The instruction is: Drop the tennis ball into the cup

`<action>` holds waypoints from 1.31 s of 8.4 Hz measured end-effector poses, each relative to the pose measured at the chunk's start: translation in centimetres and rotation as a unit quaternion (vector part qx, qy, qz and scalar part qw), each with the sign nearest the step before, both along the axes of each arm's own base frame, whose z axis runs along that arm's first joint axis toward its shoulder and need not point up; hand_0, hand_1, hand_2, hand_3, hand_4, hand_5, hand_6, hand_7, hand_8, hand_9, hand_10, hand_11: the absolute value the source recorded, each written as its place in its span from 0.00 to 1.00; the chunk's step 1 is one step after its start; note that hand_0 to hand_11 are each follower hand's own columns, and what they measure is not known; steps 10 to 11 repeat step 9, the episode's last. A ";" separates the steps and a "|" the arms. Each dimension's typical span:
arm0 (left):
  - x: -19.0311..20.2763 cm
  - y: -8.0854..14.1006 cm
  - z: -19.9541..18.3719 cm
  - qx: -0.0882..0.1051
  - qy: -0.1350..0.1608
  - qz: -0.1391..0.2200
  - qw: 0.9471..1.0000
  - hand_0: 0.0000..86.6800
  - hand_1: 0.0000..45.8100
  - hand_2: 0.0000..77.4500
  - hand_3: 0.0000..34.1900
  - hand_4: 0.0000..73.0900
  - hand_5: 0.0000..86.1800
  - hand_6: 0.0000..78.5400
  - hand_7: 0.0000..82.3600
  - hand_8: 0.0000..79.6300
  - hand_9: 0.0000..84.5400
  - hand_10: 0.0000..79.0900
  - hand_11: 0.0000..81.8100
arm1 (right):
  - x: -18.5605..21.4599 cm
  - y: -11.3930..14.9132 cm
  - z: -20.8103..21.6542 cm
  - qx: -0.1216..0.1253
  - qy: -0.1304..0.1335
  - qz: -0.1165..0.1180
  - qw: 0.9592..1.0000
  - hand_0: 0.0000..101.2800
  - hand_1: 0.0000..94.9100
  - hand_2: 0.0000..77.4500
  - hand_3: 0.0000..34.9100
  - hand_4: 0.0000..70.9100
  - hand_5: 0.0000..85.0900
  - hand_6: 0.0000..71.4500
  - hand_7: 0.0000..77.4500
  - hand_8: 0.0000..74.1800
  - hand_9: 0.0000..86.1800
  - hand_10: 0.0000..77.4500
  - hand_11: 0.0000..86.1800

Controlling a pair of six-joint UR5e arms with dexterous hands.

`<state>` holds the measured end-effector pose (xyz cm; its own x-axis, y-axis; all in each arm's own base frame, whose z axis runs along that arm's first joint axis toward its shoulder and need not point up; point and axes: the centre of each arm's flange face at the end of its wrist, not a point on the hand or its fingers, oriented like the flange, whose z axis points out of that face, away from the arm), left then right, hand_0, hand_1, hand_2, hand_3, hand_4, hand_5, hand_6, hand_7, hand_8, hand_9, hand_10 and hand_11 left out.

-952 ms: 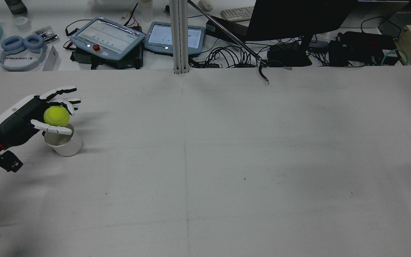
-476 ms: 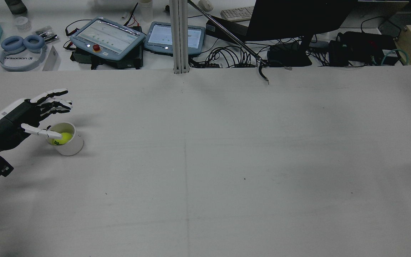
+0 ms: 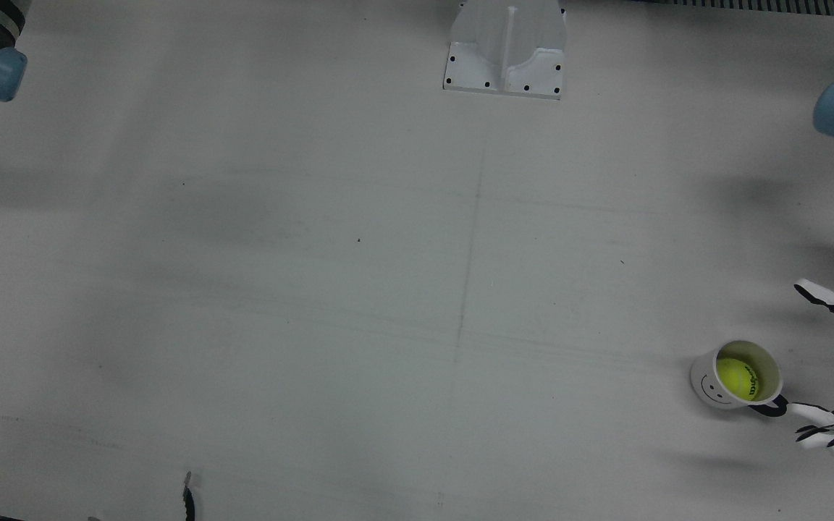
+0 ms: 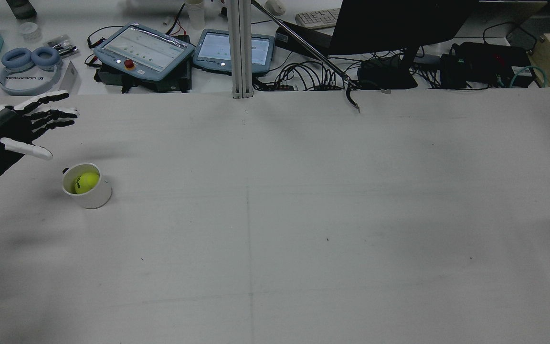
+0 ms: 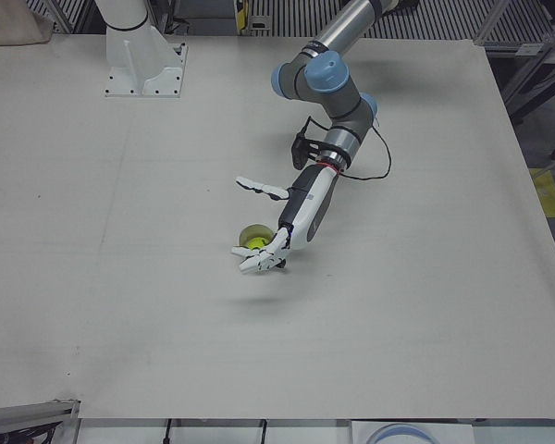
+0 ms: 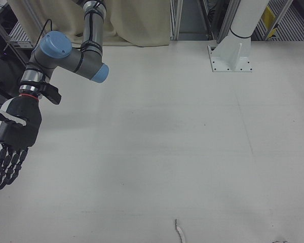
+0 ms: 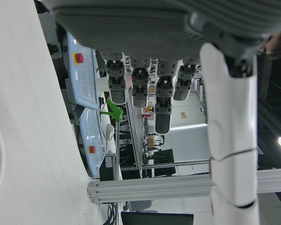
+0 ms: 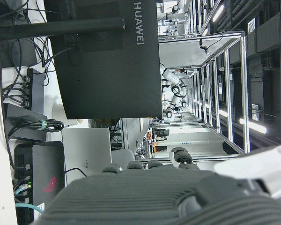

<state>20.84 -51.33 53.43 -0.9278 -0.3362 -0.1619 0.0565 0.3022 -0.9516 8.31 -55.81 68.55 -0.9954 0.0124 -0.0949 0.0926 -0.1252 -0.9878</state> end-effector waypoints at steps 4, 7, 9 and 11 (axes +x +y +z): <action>-14.4 -3.0 -6.1 0.022 0.011 -0.079 0.997 0.68 0.49 0.02 0.00 0.27 0.17 0.56 0.32 0.22 0.19 0.20 0.31 | 0.0 0.0 0.0 0.000 0.000 0.000 1.000 0.00 0.01 0.01 0.00 0.00 0.00 0.00 0.01 0.00 0.00 0.00 0.01; -20.3 -3.3 -6.7 0.028 0.005 -0.122 0.992 0.79 0.57 0.04 0.00 0.25 0.17 0.43 0.31 0.16 0.20 0.21 0.34 | 0.0 0.0 0.0 0.000 0.000 0.000 1.000 0.00 0.01 0.01 0.00 0.00 0.00 0.00 0.00 0.00 0.00 0.00 0.01; -21.3 -3.1 -7.0 0.029 0.003 -0.125 0.992 0.81 0.58 0.06 0.00 0.25 0.18 0.53 0.30 0.19 0.20 0.19 0.33 | 0.0 0.0 0.0 0.000 0.000 0.000 1.000 0.00 0.01 0.01 0.00 0.00 0.00 0.00 0.01 0.00 0.00 0.00 0.01; -21.3 -3.1 -7.0 0.029 0.003 -0.125 0.992 0.81 0.58 0.06 0.00 0.25 0.18 0.53 0.30 0.19 0.20 0.19 0.33 | 0.0 0.0 0.0 0.000 0.000 0.000 1.000 0.00 0.01 0.01 0.00 0.00 0.00 0.00 0.01 0.00 0.00 0.00 0.01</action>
